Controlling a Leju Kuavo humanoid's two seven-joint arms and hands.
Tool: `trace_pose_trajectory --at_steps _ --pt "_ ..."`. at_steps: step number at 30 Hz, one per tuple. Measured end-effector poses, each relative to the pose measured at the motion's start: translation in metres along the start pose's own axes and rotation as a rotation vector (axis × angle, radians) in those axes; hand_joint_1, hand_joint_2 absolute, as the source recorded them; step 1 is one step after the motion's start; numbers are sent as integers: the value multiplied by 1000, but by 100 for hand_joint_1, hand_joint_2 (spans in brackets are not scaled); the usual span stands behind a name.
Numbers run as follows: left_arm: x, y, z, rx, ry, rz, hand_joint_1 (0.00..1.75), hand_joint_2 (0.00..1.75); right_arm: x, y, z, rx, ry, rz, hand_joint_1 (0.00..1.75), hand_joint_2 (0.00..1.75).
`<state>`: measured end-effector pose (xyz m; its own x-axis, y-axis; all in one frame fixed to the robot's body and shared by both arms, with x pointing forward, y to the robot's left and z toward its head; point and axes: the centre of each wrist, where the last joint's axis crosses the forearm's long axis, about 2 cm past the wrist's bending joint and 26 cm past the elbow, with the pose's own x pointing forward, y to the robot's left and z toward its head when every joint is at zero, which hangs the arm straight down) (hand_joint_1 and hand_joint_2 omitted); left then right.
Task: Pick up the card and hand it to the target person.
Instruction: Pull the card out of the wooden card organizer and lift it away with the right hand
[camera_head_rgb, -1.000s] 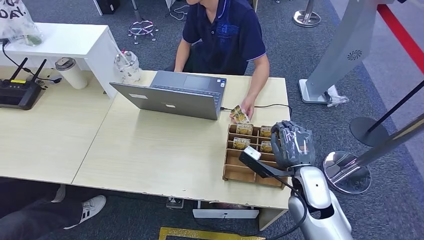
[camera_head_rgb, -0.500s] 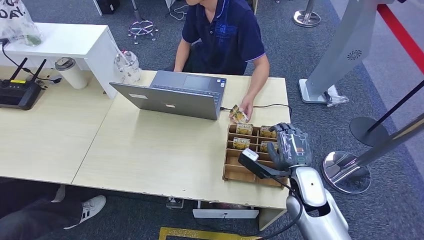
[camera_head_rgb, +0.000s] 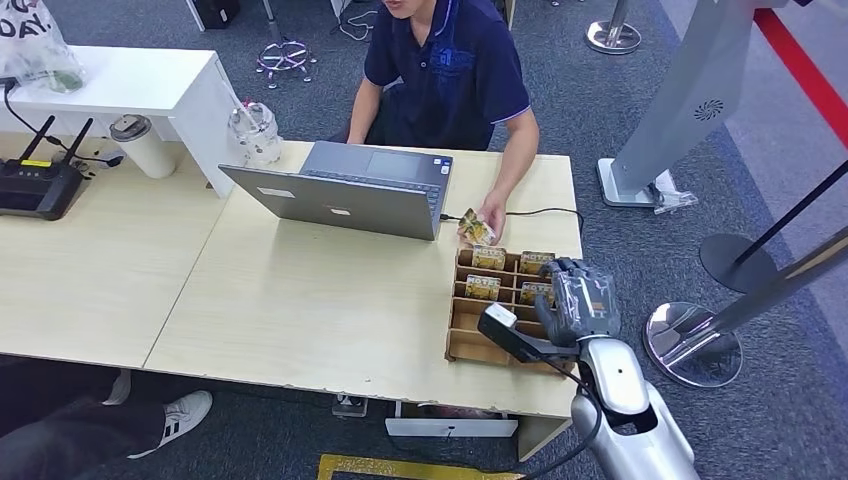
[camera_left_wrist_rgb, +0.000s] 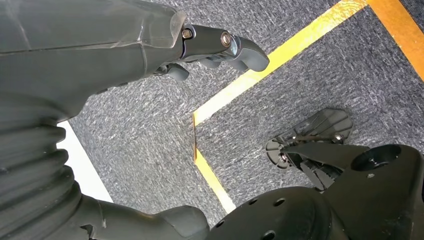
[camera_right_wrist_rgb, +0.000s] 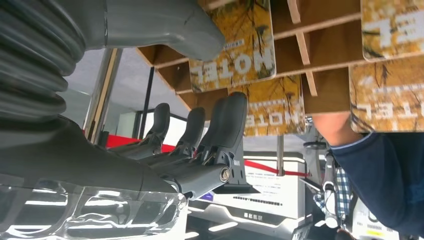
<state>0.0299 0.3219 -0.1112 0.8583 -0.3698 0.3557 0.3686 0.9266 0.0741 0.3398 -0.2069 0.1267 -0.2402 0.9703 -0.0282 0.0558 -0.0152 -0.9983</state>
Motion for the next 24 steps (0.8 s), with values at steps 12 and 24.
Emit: trace_pose_trajectory --at_steps 12,24 --pt "-1 -1 0 3 3 8 0 175 -3 8 0 -5 4 7 150 175" --pt "-1 -1 0 11 5 -4 0 175 -2 -11 1 -123 -7 -23 165 175"
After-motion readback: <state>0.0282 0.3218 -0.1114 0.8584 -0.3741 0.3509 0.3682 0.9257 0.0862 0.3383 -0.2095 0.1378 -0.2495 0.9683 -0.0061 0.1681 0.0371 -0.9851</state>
